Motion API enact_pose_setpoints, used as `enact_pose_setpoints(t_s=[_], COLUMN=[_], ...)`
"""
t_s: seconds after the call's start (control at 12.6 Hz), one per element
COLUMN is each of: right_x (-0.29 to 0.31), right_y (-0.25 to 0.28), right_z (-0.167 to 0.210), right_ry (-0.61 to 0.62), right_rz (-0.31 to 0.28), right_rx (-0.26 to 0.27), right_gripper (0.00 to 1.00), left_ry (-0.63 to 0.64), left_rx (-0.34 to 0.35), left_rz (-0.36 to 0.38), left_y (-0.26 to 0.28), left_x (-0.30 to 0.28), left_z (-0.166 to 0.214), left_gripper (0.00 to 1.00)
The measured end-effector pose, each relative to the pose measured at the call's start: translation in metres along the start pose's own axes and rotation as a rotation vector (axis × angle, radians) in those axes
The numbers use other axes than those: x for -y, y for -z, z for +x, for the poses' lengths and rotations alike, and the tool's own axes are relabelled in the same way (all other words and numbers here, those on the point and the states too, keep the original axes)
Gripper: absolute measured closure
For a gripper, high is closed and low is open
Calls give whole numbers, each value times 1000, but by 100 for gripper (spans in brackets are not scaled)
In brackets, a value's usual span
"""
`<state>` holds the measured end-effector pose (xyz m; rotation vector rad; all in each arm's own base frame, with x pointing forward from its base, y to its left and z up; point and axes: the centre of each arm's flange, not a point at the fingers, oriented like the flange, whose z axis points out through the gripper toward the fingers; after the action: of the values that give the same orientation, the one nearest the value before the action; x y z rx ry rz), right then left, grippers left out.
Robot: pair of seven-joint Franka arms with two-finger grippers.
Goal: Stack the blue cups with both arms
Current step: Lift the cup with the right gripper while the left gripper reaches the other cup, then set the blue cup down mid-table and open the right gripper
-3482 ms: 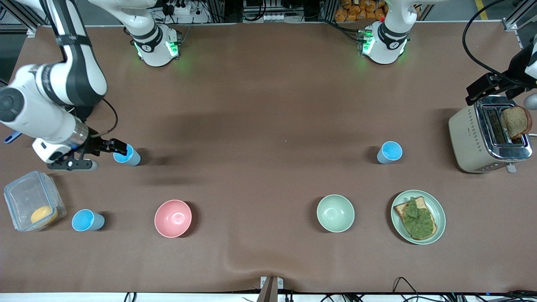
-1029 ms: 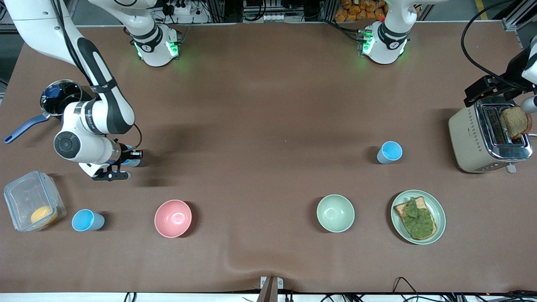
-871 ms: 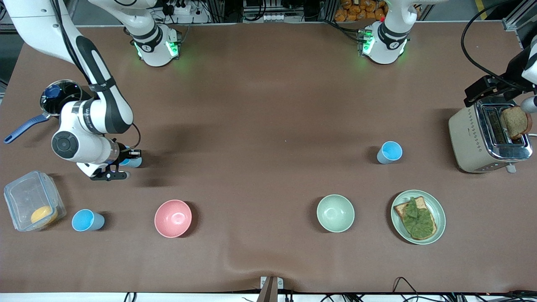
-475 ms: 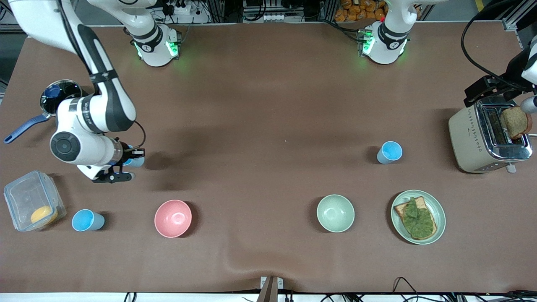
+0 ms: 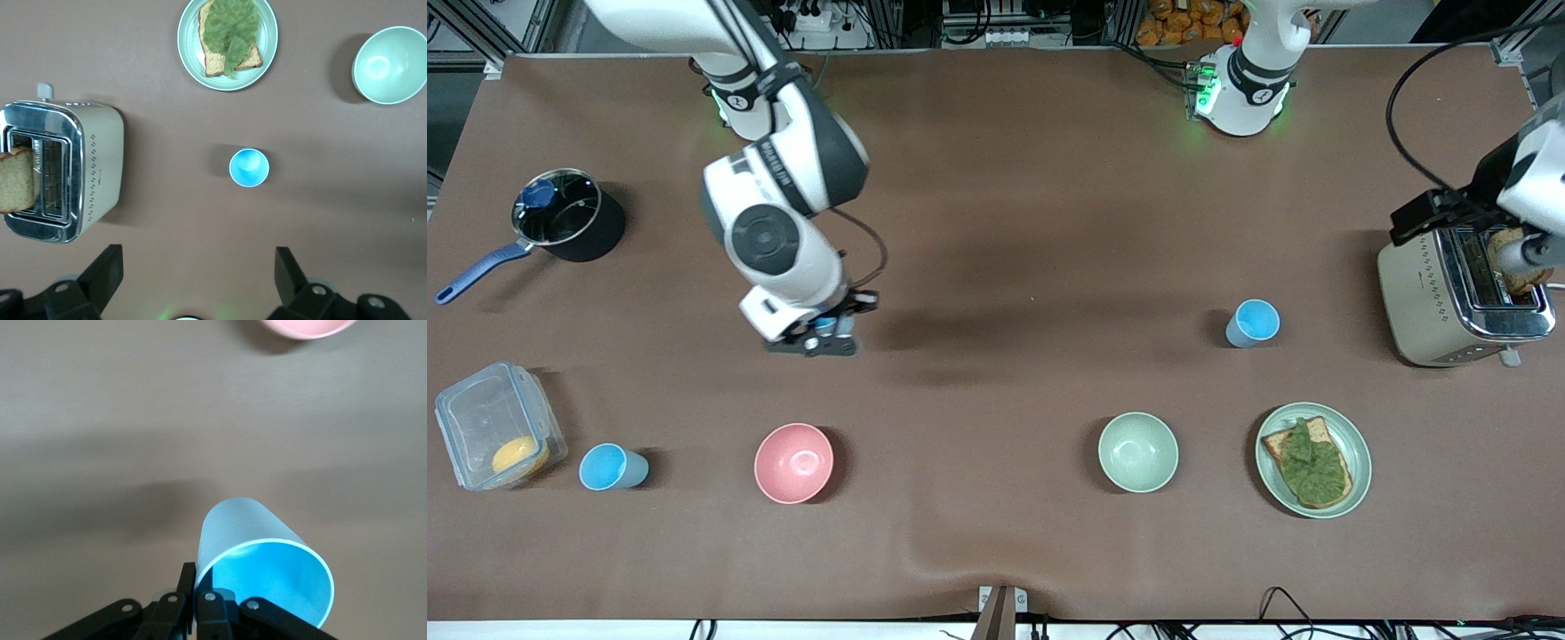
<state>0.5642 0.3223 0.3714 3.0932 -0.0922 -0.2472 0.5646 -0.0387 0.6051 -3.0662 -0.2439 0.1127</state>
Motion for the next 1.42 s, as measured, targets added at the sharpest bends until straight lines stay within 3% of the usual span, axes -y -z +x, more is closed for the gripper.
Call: enact_pose_setpoints(t_s=[0.47, 0.87, 1.11, 1.19, 1.42], right_x=[154, 191, 197, 199, 200], right_y=[-80, -134, -137, -138, -136], right_z=[-37, -51, -56, -58, -61], right_ry=[-66, -62, -52, -47, -43], right_rz=[2, 4, 1, -1, -12], right_rx=[4, -4, -3, -2, 7], right_gripper=[96, 96, 96, 89, 55], left_ry=[72, 80, 52, 44, 24], left_rx=[-17, -2, 29, 36, 52], left_rz=[-18, -12, -3, -6, -33], left_y=[-41, -92, -115, -119, -126], left_x=[-38, -87, -106, -110, -112], left_z=[34, 55, 58, 58, 61], left_gripper=[0, 0, 0, 0, 0])
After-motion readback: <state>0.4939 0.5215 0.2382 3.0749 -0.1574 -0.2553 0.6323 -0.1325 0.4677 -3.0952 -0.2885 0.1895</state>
